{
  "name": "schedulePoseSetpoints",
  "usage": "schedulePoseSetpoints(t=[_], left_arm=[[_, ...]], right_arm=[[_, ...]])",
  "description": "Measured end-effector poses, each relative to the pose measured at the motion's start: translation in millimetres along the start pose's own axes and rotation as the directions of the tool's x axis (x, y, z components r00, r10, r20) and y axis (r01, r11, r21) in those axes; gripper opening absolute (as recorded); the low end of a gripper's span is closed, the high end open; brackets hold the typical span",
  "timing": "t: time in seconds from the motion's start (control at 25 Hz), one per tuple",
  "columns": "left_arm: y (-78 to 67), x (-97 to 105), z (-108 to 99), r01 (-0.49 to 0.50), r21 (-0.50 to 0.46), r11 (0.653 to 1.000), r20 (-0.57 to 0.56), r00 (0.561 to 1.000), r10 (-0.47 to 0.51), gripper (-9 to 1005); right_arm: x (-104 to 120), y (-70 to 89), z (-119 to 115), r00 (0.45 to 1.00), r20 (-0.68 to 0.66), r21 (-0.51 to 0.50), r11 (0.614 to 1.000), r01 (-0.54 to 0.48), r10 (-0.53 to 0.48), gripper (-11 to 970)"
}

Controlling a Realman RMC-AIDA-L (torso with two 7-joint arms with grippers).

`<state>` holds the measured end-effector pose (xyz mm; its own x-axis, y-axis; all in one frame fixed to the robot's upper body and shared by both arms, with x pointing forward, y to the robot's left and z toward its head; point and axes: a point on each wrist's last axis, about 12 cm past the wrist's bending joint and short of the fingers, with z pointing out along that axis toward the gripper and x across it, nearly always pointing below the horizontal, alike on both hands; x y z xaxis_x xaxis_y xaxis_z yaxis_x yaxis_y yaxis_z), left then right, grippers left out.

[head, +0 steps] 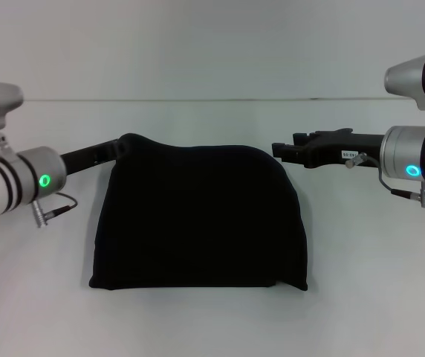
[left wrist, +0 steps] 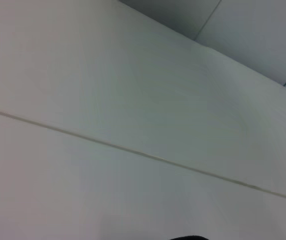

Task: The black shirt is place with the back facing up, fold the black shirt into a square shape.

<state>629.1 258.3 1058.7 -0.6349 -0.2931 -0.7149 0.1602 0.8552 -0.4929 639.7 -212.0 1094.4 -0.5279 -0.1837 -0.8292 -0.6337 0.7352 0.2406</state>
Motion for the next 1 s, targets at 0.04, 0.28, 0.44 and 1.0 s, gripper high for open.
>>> schedulePoseSetpoints(t=[0.04,0.28,0.44,1.0], left_arm=[[2.2,0,-2,0.001,-0.005,1.000,0.004,1.000,-0.001,13],[18.0,-11,-29,-0.069,0.032,0.997,0.046,0.997,0.067,239],[8.2,-11,-54,-0.178,0.214,0.960,0.080,0.983,0.165,425],[-45.6,3,-70,-0.410,0.653,0.636,0.068,0.869,0.490,890]], right_arm=[[0,0.1,0,1.000,0.002,-0.001,1.000,0.001,-0.001,567],[-6,-2.4,-8,0.998,0.056,-0.011,1.000,-0.009,0.010,640],[-6,-0.6,-20,0.995,0.102,-0.080,0.996,0.028,-0.020,781],[-6,10.2,-56,0.968,-0.012,-0.393,0.891,0.227,-0.252,946]])
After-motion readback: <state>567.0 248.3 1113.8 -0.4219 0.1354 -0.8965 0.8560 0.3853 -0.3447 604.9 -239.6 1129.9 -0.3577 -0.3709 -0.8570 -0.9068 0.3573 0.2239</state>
